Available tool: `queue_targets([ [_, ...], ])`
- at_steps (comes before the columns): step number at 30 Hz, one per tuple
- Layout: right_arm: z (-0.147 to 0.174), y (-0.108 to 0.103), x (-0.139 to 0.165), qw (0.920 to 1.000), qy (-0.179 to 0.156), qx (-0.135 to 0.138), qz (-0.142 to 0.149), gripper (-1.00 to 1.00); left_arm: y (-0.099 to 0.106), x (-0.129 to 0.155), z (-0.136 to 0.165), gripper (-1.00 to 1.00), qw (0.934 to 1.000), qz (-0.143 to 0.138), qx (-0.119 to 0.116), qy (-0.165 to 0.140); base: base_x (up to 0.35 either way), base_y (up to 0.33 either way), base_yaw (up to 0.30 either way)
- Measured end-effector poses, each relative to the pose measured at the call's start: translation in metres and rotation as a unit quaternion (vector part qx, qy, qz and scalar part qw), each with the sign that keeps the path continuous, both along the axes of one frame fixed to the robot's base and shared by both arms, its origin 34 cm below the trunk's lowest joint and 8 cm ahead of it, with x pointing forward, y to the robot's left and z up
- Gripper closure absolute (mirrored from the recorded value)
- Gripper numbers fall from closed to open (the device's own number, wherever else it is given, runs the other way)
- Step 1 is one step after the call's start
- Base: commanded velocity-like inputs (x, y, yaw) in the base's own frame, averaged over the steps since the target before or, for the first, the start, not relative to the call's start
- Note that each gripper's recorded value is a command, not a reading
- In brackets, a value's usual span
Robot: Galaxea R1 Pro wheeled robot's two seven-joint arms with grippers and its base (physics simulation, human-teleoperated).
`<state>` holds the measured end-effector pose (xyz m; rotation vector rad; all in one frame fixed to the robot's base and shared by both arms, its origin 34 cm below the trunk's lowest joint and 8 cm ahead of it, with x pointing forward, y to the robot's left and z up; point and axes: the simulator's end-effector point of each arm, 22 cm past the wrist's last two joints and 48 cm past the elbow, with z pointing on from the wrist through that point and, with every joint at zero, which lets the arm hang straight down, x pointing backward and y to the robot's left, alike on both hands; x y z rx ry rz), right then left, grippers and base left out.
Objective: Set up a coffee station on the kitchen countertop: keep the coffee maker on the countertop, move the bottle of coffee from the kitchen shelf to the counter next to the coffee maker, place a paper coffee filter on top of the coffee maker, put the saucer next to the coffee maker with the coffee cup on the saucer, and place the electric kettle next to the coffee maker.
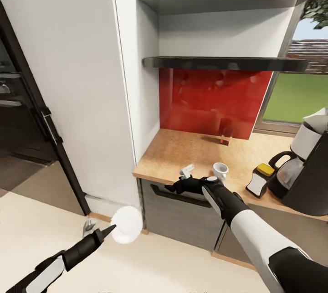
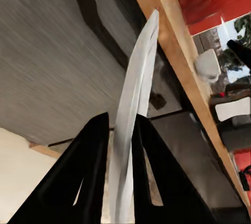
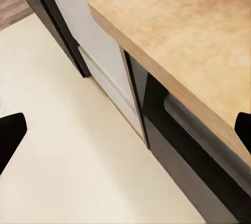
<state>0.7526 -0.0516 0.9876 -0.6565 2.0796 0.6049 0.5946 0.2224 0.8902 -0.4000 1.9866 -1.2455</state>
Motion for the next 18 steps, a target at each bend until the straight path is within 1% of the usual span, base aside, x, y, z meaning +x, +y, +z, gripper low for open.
queue_targets([
  [1, -0.001, 0.000, -0.001, 1.0000, 0.002, 0.000, 0.000, -1.00, 0.011, -0.013, -0.015, 1.00, 0.9998, 0.005, 0.007, 0.016, -0.021, 0.009, 0.000],
  [2, -0.008, 0.001, -0.004, 1.0000, 0.009, -0.001, 0.000, -1.00, 0.032, -0.036, -0.042, 1.00, 0.9985, 0.018, 0.021, 0.048, -0.013, 0.006, 0.000],
  [4, -0.026, 0.000, -0.016, 0.9997, 0.026, -0.002, -0.001, -1.00, 0.055, -0.058, -0.066, 1.00, 0.9962, 0.032, 0.032, 0.074, -0.006, 0.002, 0.000],
  [6, -0.051, -0.003, -0.033, 0.9987, 0.050, -0.003, -0.003, -1.00, 0.067, -0.069, -0.073, 1.00, 0.9960, 0.039, 0.032, 0.073, -0.002, 0.001, 0.000],
  [7, -0.070, -0.004, -0.047, 0.9978, 0.066, -0.004, -0.004, -1.00, 0.072, -0.074, -0.074, 1.00, 0.9965, 0.042, 0.032, 0.065, 0.000, 0.000, 0.000],
  [8, -0.083, -0.004, -0.058, 0.9972, 0.075, -0.003, -0.005, -1.00, 0.075, -0.077, -0.074, 1.00, 0.9968, 0.043, 0.031, 0.060, 0.000, 0.000, 0.000],
  [12, -0.130, -0.011, -0.095, 0.9964, 0.084, 0.001, -0.008, -1.00, 0.078, -0.084, -0.074, 1.00, 0.9975, 0.042, 0.026, 0.051, 0.000, 0.000, 0.000],
  [13, -0.148, -0.015, -0.109, 0.9952, 0.097, -0.002, -0.010, -1.00, 0.073, -0.085, -0.075, 1.00, 0.9977, 0.040, 0.023, 0.050, 0.000, 0.000, 0.000],
  [17, -0.198, -0.033, -0.153, 0.9892, 0.144, -0.017, -0.023, -1.00, 0.047, -0.090, -0.078, 1.00, 0.9981, 0.030, 0.007, 0.053, 0.000, 0.000, 0.000],
  [18, -0.213, -0.041, -0.168, 0.9869, 0.158, -0.022, -0.027, -1.00, 0.038, -0.095, -0.081, 1.00, 0.9980, 0.026, 0.002, 0.057, 0.000, 0.000, 0.000],
])
